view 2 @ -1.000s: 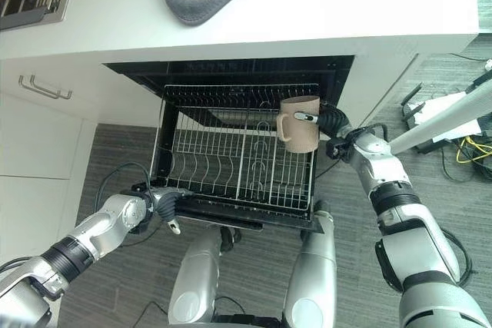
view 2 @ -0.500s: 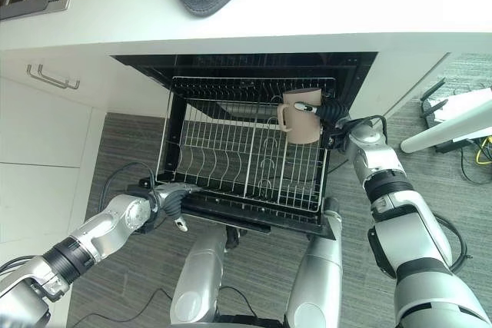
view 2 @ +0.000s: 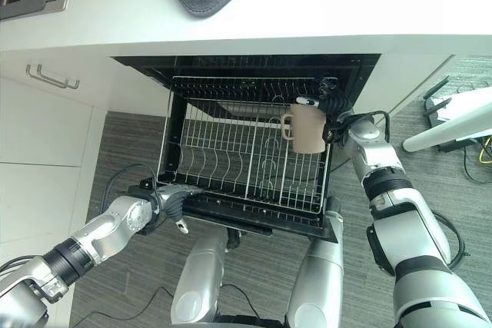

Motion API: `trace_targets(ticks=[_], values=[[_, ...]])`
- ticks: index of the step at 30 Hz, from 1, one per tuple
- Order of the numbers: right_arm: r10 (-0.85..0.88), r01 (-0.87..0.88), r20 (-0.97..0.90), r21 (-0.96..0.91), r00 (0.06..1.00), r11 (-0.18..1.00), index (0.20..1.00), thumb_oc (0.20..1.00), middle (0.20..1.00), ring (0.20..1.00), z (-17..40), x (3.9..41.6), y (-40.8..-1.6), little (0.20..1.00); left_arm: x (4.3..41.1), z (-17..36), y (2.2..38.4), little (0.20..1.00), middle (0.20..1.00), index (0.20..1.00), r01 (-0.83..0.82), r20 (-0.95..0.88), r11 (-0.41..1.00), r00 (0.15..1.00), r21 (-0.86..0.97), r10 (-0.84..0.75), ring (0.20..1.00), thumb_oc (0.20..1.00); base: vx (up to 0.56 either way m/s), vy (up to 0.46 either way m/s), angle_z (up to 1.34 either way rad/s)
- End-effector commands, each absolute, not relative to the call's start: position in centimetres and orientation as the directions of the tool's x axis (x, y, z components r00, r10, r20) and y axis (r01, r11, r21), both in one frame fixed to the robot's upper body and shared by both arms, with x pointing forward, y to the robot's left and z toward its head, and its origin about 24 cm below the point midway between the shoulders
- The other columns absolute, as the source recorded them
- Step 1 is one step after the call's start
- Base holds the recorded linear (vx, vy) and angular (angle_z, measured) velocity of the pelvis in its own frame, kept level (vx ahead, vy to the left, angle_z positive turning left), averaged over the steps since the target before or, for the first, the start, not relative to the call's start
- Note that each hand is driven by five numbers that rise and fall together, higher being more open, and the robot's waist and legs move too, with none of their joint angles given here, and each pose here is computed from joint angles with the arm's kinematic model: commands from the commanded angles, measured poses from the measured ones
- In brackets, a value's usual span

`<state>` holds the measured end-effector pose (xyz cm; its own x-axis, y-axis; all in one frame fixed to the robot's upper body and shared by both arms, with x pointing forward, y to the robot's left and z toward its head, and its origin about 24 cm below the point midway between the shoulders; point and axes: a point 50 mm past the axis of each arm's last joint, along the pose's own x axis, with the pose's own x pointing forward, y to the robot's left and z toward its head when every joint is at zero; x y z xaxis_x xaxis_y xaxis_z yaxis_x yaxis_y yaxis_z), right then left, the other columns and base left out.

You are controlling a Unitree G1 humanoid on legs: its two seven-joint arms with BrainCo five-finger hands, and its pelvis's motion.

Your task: Place the dishes in the dishwasher.

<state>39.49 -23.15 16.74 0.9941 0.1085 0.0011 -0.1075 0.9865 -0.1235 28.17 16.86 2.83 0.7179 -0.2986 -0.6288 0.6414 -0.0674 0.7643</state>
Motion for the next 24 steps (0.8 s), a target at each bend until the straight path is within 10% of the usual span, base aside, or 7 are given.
trace_targets(ticks=[1,8,13,24], values=[[0.050,-0.023,0.224,-0.121,0.973,0.992,1.000,1.000,1.000,1.000,21.6,39.2,-24.3,1.000,21.3,-4.1,17.2,1.000,1.000,1.000,0.841,-0.818,-0.063,0.503,0.538,-0.279,1.000,1.000,-0.01,-0.007,-0.03],[0.088,-0.038,0.366,-0.142,0.927,0.989,1.000,1.000,1.000,1.000,23.4,37.5,-22.8,1.000,22.5,-2.2,18.2,1.000,1.000,1.000,0.689,-0.636,0.174,0.720,0.704,-0.277,1.000,1.000,-0.01,-0.003,-0.03],[0.130,-0.083,0.467,-0.120,0.875,0.989,1.000,1.000,1.000,1.000,22.2,33.3,-21.3,1.000,25.8,6.4,20.5,1.000,1.000,1.000,0.236,-0.138,0.497,0.964,0.835,-0.225,1.000,1.000,-0.02,-0.044,0.01],[0.079,-0.190,0.542,0.151,0.837,0.970,1.000,1.000,1.000,1.000,17.6,27.6,-19.6,1.000,25.1,15.3,21.1,1.000,1.000,1.000,-0.279,0.584,0.825,0.808,0.491,-0.075,1.000,1.000,-0.03,-0.123,0.03]])
